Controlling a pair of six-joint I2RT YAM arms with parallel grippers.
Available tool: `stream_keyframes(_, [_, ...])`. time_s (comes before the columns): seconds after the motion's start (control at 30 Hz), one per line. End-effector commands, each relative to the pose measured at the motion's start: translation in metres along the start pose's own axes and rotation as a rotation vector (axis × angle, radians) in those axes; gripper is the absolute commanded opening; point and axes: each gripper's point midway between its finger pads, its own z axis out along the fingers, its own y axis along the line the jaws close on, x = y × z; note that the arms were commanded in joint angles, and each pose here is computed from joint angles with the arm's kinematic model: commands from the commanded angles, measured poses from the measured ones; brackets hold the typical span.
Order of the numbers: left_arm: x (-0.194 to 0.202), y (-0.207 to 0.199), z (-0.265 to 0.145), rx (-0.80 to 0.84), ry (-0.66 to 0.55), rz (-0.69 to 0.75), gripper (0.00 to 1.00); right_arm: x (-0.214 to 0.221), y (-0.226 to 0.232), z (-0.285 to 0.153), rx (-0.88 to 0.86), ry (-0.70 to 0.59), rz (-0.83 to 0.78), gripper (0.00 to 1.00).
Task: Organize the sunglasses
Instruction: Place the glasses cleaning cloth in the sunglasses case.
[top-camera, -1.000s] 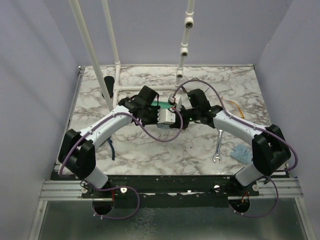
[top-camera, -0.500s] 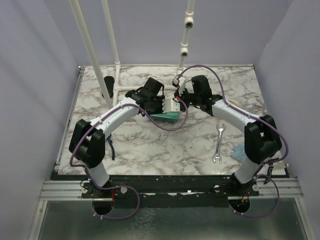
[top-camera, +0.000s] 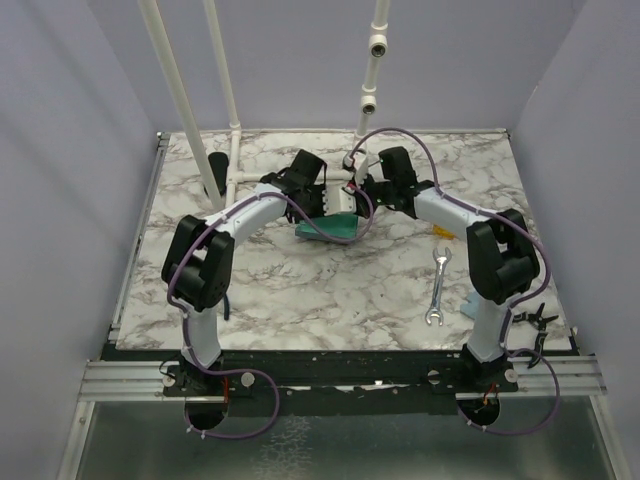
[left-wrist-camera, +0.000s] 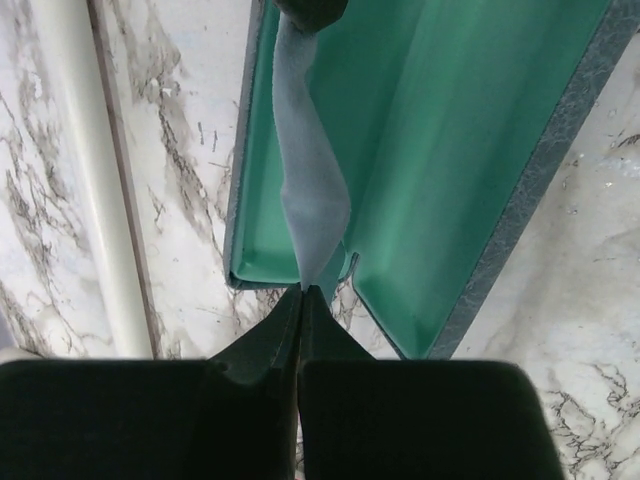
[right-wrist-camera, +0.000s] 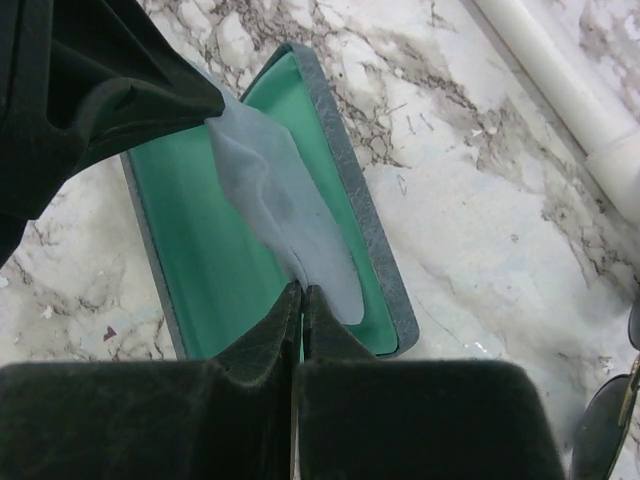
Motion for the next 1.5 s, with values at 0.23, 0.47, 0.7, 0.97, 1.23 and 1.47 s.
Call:
stream_keyframes(0.23, [0.014, -0.052, 0.014, 0.132, -0.004, 0.046, 0.00, 0.042, 0.037, 0.001, -0.161, 0.075, 0.055, 0.01])
stream_keyframes(0.47, [0.016, -0.071, 0.015, 0.179, -0.011, 0.063, 0.00, 0.069, 0.056, 0.000, -0.198, 0.153, 0.102, 0.01])
stream_keyframes(0.7, [0.015, -0.086, 0.015, 0.218, -0.021, 0.088, 0.00, 0.082, 0.071, 0.001, -0.218, 0.189, 0.119, 0.00])
stream_keyframes(0.97, [0.023, -0.102, 0.016, 0.241, 0.010, 0.108, 0.00, 0.089, 0.072, 0.003, -0.200, 0.214, 0.116, 0.01])
stream_keyframes(1.23, [0.032, -0.109, 0.018, 0.258, 0.038, 0.112, 0.00, 0.096, 0.073, 0.002, -0.195, 0.236, 0.117, 0.00])
stream_keyframes(1.47, [0.030, -0.110, 0.021, 0.267, 0.032, 0.087, 0.00, 0.099, 0.071, 0.008, -0.181, 0.249, 0.112, 0.00])
